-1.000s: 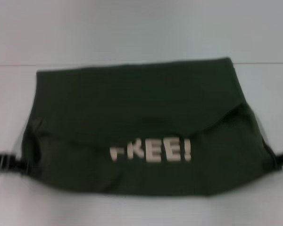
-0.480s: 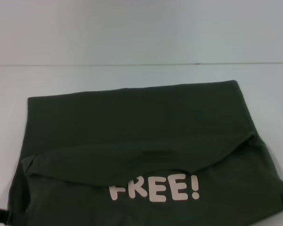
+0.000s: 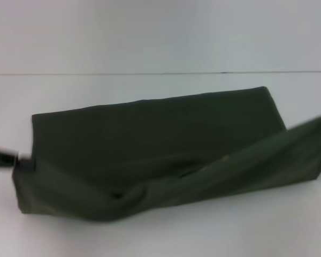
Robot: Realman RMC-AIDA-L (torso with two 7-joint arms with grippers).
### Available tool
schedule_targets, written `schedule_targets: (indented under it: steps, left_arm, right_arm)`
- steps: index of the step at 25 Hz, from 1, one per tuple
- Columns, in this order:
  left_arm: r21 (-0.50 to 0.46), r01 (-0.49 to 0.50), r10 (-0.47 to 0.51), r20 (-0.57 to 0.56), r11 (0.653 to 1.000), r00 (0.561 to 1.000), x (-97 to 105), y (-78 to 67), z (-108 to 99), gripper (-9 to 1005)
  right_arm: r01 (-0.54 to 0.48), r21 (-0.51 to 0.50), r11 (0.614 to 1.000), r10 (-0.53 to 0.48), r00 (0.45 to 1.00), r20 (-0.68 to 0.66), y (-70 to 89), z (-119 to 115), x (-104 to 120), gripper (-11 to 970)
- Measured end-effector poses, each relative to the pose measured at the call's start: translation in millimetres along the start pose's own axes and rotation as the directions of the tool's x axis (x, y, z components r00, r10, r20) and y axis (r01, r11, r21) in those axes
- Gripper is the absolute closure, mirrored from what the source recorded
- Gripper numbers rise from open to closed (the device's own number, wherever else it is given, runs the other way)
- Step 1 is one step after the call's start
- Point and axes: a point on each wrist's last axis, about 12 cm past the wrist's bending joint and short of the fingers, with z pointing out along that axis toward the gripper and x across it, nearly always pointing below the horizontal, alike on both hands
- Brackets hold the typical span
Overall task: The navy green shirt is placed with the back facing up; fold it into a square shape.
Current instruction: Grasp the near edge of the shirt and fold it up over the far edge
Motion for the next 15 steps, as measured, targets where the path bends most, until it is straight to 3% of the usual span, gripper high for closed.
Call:
schedule_targets:
  steps: [7, 13, 15]
  left_arm:
    - [-0.139, 0.069, -0.045, 0.172, 0.988, 0.984, -56, 6.4, 15, 982]
    - [-0.214, 0.128, -0.073, 0.245, 0.968, 0.967, -69, 19.1, 37, 982]
    - [-0.272, 0.168, -0.085, 0.29, 0.948, 0.953, -70, 27.9, 51, 982]
  right_arm:
    - [-0.031, 0.074, 0.997, 0.016, 0.98, 0.2, -11.7, 23, -26, 920]
    - [-0.048, 0.221, 0.974, -0.01, 0.967, 0.255, -24.2, 62, -39, 918]
    - [-0.045, 0.281, 0.959, -0.033, 0.964, 0.266, -26.2, 75, -42, 917]
